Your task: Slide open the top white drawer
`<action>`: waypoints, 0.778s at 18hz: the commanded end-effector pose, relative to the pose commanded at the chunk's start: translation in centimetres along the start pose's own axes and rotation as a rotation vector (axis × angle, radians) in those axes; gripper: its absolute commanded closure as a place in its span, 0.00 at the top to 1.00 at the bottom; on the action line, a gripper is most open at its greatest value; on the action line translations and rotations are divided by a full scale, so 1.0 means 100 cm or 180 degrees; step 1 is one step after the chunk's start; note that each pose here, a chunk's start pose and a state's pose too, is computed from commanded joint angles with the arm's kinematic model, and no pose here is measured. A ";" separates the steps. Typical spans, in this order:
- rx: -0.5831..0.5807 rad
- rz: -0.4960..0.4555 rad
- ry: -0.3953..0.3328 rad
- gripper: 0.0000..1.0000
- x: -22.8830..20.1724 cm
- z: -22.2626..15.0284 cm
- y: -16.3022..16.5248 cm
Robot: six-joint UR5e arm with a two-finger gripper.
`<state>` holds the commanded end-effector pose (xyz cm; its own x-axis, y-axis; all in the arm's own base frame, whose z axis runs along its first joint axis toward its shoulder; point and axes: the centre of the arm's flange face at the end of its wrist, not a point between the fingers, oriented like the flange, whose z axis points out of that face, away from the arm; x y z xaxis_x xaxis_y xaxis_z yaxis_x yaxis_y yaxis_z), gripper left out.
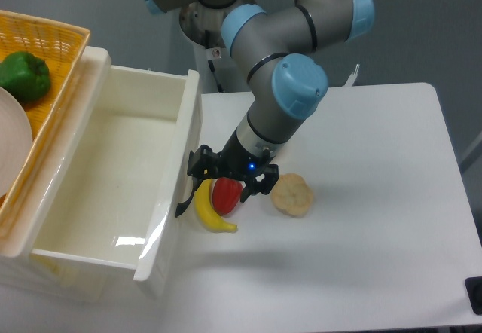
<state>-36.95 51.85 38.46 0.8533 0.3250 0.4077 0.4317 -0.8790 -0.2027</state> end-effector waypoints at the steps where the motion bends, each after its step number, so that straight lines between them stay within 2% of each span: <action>1: 0.0041 0.0027 -0.0033 1.00 0.000 -0.003 -0.002; 6: 0.0181 0.0181 -0.0397 1.00 -0.007 -0.011 -0.010; 8: 0.0087 0.0231 -0.0594 1.00 -0.016 -0.010 -0.008; 10: -0.0071 0.0437 -0.0729 1.00 -0.033 -0.001 -0.006; 14: -0.0313 0.0753 -0.0854 1.00 -0.087 0.004 0.004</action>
<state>-44.12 48.84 34.46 0.9781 0.1773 0.1090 0.1942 -0.9659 -0.1715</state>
